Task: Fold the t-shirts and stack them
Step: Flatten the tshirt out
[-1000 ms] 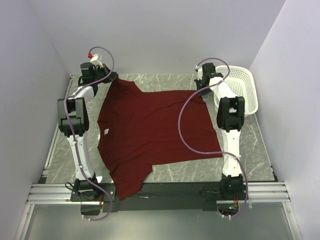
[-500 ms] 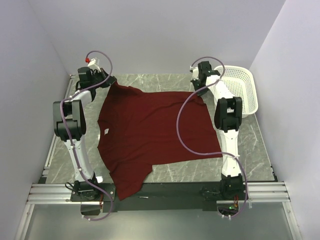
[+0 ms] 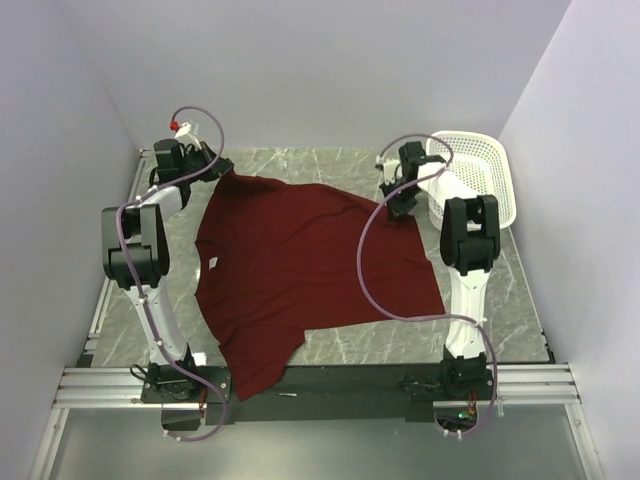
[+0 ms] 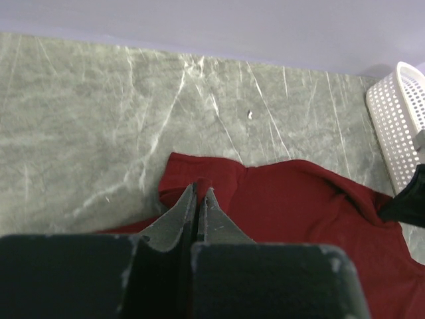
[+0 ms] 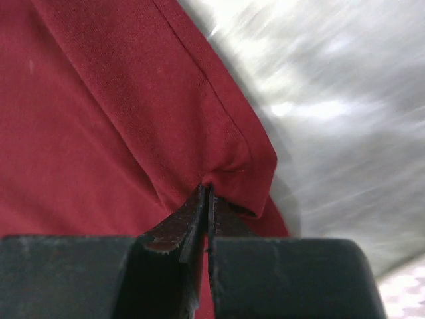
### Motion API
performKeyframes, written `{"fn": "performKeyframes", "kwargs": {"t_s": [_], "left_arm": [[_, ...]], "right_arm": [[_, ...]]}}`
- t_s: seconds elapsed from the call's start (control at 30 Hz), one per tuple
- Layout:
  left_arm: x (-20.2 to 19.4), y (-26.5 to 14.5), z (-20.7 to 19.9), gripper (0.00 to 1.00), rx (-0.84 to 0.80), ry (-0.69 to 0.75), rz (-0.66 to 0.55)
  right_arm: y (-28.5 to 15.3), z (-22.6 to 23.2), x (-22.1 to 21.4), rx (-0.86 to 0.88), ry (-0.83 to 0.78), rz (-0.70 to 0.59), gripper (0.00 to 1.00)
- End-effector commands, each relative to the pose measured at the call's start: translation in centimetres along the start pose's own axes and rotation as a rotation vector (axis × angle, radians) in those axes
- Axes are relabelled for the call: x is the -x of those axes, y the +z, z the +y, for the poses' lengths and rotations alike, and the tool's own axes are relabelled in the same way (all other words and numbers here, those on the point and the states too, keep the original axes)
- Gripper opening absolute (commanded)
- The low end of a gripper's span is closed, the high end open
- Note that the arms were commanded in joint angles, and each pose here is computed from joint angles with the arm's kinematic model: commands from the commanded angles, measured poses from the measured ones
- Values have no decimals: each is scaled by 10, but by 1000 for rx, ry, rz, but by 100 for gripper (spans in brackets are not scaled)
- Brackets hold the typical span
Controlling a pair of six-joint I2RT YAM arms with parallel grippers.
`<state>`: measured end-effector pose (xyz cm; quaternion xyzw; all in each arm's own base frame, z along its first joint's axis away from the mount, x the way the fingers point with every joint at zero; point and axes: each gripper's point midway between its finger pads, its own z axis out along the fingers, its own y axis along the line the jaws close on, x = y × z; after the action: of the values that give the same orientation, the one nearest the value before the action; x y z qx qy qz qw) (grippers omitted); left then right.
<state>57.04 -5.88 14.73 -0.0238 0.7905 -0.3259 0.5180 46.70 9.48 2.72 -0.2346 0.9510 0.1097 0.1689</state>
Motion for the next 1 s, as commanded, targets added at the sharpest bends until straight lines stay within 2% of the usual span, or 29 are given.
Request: {"fn": "performKeyframes", "kwargs": {"t_s": [0.0, 0.07, 0.2, 0.3, 0.53, 0.63, 0.77, 0.97], "left_arm": [[34, -19, -29, 1, -55, 73, -82], [37, -21, -31, 1, -57, 74, -87], [35, -23, -33, 1, -56, 79, -82], [36, -24, -34, 1, -56, 83, -83], [37, -25, -35, 1, -55, 89, -81], [37, -25, -35, 1, -57, 92, -78], [37, -25, -34, 1, -55, 91, -80], [37, -24, -34, 1, -54, 96, -80]], "right_arm": [[-38, 31, 9, 74, -71, -106, 7], [-39, 45, 1, 125, -91, -109, 10], [-54, 54, 6, 150, -85, -151, 35], [-62, 38, 18, 100, -9, -194, 43], [-49, 19, 28, 47, 79, -180, 47], [-45, 1, 30, -42, 140, -187, 47], [-38, -29, 23, -145, 231, -146, 47], [-19, -29, -1, -142, 260, -60, 47]]}}
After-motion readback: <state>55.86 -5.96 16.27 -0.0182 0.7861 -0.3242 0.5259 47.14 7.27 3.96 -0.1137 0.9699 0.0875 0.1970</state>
